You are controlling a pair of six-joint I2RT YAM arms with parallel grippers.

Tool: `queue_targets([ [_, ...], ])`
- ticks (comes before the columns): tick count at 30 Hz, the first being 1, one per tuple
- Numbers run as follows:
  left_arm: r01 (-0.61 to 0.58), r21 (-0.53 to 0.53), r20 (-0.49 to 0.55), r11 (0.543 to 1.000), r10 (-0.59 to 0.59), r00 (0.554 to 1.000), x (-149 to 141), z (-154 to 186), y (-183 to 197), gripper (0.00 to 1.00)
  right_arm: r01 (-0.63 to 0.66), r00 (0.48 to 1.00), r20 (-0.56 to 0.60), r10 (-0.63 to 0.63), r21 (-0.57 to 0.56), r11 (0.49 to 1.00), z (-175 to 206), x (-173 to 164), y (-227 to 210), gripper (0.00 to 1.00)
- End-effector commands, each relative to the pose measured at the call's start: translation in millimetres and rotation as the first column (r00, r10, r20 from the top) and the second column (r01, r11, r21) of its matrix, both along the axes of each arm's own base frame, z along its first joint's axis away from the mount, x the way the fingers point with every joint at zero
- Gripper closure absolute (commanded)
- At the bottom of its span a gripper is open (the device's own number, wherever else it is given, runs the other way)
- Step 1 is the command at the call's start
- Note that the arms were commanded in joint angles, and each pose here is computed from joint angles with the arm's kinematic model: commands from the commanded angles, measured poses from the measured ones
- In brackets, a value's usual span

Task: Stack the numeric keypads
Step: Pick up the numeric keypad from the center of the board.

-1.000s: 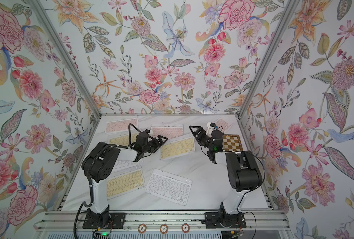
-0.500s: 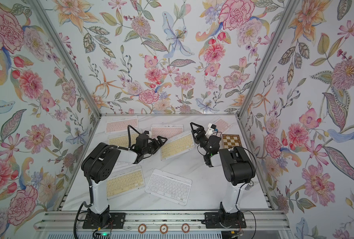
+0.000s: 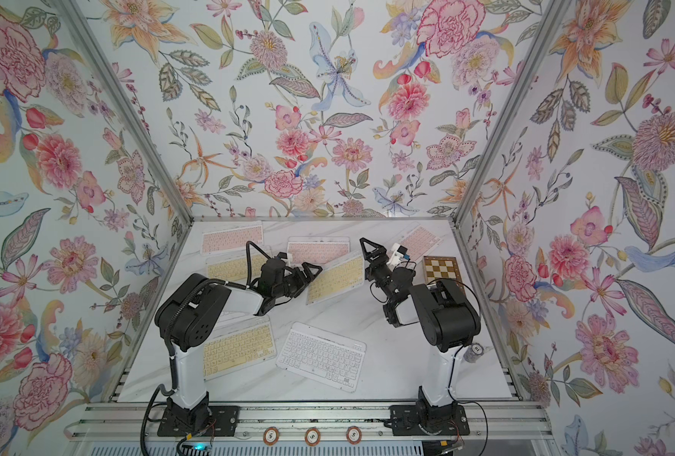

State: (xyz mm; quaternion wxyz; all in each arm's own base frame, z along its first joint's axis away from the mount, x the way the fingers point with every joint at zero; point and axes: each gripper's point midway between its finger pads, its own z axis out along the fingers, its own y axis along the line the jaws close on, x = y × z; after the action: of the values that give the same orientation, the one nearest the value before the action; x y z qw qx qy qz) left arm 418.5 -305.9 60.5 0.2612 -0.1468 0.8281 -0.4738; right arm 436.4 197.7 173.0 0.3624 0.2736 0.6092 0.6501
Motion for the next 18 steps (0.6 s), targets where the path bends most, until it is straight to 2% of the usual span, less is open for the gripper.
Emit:
queue_targets([
  [1,0.081,-0.046,-0.002,0.996,-0.081,0.997,-18.7,12.6,-20.7,0.01,-0.064,0.995,-0.078,0.065,0.019,0.998,-11.6,-14.5,17.5,0.01],
  [10,0.078,-0.033,0.007,0.996,-0.078,0.997,-20.4,17.0,-18.0,0.01,-0.091,0.988,-0.128,0.088,-0.017,0.996,-2.2,-22.6,24.6,0.01],
  [14,0.077,-0.032,0.006,0.997,-0.077,0.997,-20.9,16.4,-17.4,0.01,-0.151,0.967,-0.226,0.119,-0.127,0.980,-2.5,-29.4,31.3,0.01],
  [18,0.079,-0.033,0.011,0.996,-0.079,0.997,-21.4,18.1,-17.8,0.01,-0.204,0.950,-0.286,0.127,-0.260,0.944,6.9,-37.5,32.7,0.01],
])
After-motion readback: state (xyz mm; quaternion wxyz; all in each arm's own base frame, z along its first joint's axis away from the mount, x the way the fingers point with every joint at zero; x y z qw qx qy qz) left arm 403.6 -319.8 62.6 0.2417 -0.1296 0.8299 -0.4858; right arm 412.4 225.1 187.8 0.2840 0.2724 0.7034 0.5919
